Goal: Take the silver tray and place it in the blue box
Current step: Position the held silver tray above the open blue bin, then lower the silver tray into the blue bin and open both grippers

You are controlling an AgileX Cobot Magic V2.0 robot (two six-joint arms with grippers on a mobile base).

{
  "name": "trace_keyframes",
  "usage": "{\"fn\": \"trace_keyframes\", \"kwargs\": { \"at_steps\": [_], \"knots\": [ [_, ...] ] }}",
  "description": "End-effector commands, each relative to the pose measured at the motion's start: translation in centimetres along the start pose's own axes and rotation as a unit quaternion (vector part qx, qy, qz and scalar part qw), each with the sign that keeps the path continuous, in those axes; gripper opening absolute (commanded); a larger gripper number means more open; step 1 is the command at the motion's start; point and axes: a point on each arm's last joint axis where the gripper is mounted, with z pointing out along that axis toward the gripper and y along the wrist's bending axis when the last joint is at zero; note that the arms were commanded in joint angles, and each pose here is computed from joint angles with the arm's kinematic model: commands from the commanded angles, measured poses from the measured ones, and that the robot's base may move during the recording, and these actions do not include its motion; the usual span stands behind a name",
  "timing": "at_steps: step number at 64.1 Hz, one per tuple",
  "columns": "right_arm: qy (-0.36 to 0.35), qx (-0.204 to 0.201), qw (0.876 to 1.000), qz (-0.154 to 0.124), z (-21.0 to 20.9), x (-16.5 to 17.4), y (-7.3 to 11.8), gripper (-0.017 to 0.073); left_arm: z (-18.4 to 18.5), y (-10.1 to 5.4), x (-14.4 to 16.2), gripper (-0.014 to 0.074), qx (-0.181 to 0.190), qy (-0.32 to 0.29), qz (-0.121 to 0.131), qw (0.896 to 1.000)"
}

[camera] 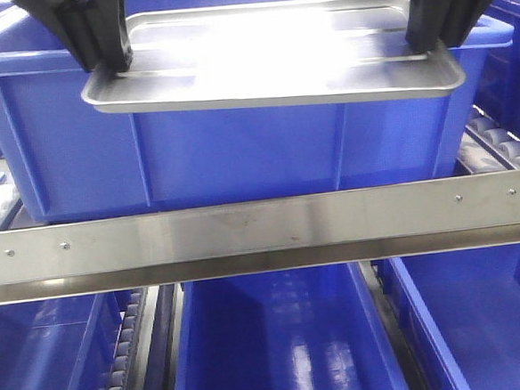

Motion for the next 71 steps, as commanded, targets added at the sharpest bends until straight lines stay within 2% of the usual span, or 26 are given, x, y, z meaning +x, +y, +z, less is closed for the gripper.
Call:
{"fn": "trace_keyframes", "kwargs": {
  "at_steps": [1,10,22,31,37,45,55,62,71],
  "knots": [
    [-0.044,0.01,0.999,-0.017,-2.6,-0.6,-0.6,0.0057,-3.0,0.4,-1.3,-0.0104,0.017,-0.067,0.002,0.998],
    [-0.065,0.005,0.998,-0.023,-4.5,-1.5,-0.5,0.0057,-4.4,0.1,-2.0,-0.0104,0.031,-0.089,0.006,0.996],
    [-0.141,-0.015,0.99,-0.025,-8.5,-3.7,-0.3,0.0057,-7.3,-0.1,-3.7,-0.0104,0.048,-0.144,0.019,0.988],
    [-0.212,-0.034,0.976,-0.027,-11.0,-5.4,0.0,0.0057,-9.0,0.0,-5.1,-0.0104,0.04,-0.204,0.027,0.978],
    [-0.242,-0.043,0.969,-0.028,-11.4,-6.6,0.4,0.0057,-9.5,0.1,-6.0,-0.0104,0.038,-0.255,0.041,0.965],
    [-0.252,-0.039,0.967,-0.024,-10.1,-8.3,0.6,0.0057,-9.1,0.3,-7.4,-0.0104,0.02,-0.31,0.067,0.948],
    [-0.256,-0.035,0.966,-0.022,-6.9,-10.5,0.8,0.0057,-7.2,0.4,-9.0,-0.0104,0.023,-0.338,0.075,0.938],
    [-0.263,-0.035,0.964,-0.022,-4.1,-11.8,0.9,0.0057,-5.1,0.9,-10.2,-0.0104,0.02,-0.339,0.067,0.938],
    [-0.263,-0.032,0.964,-0.021,-0.7,-12.9,0.8,0.0057,-1.6,1.8,-11.5,-0.0104,0.017,-0.321,0.051,0.945]
  ]
}}
